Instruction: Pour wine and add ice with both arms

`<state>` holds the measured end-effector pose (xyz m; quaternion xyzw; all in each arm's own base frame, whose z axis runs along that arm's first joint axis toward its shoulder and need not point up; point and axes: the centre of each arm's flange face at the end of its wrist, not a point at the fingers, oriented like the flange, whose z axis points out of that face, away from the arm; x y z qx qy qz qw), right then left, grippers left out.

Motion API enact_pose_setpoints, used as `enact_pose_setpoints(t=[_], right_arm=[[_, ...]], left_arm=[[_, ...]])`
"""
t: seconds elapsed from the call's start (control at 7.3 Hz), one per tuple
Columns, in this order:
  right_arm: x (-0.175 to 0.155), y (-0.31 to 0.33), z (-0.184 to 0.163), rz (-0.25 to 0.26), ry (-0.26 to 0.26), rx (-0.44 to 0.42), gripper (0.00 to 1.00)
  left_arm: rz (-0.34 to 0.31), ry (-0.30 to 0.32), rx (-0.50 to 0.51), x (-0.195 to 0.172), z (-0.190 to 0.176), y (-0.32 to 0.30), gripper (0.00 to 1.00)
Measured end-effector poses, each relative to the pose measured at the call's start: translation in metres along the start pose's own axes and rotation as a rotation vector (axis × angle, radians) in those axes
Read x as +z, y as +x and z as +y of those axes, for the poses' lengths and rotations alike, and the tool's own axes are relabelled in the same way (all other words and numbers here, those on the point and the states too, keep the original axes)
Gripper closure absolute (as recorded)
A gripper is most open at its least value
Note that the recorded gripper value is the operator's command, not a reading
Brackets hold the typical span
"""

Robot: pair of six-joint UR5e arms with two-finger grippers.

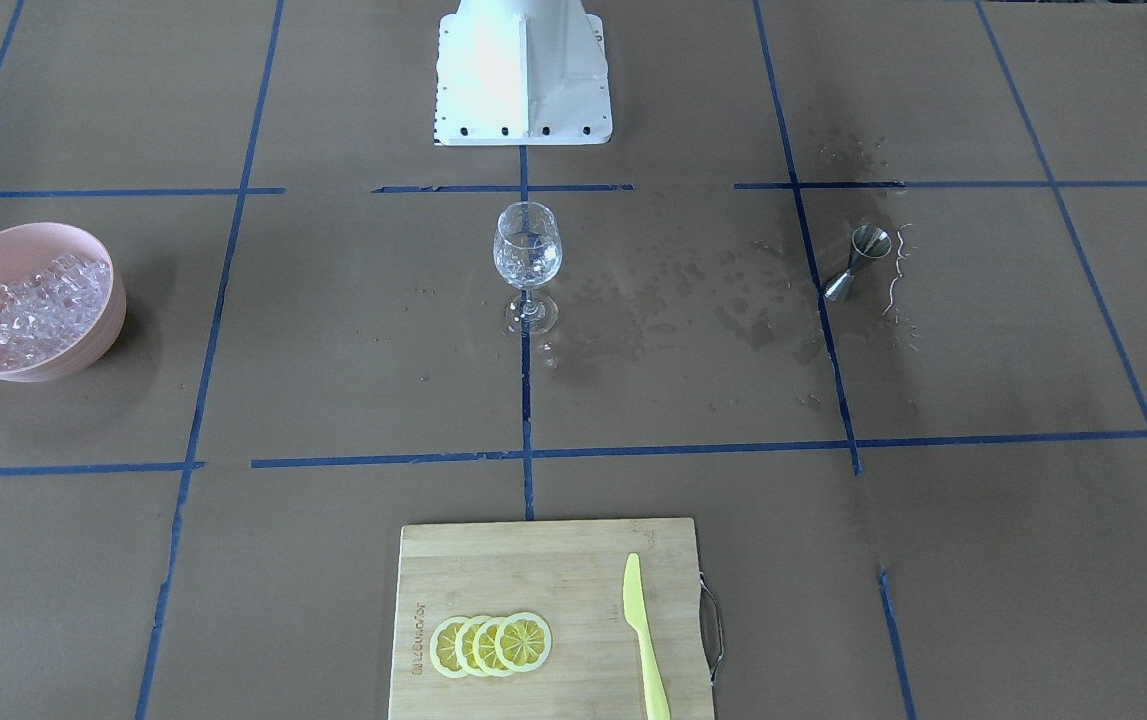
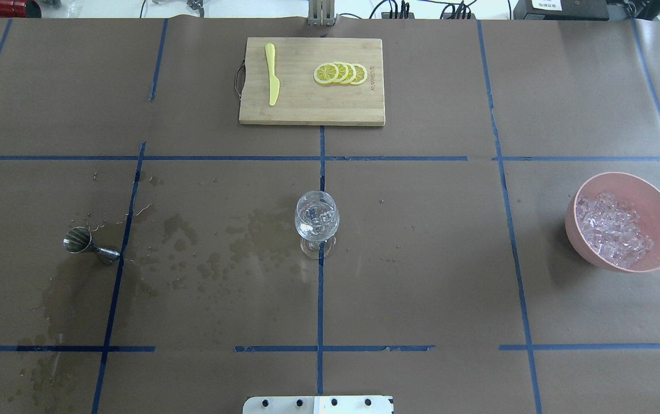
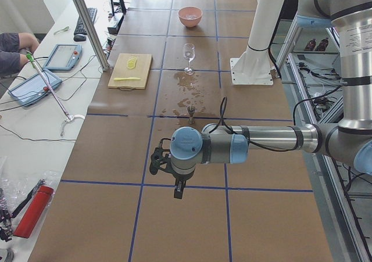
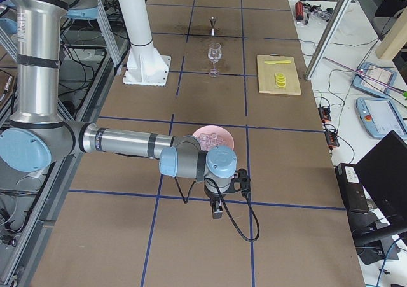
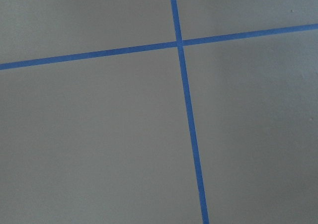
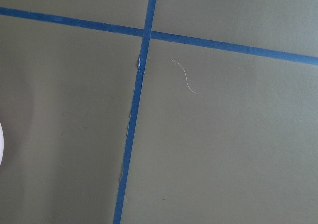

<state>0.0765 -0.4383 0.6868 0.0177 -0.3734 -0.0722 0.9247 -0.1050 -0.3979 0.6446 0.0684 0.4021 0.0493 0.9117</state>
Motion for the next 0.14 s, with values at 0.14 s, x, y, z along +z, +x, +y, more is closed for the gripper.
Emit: enact_pose_setpoints(t=[0.14], right_arm=[[-0.0002, 0.0001, 0.0000, 0.000, 0.001, 0.000, 0.00]], left_arm=[[0.000, 0.000, 0.000, -0.0001, 0.0000, 0.0001, 0.00]])
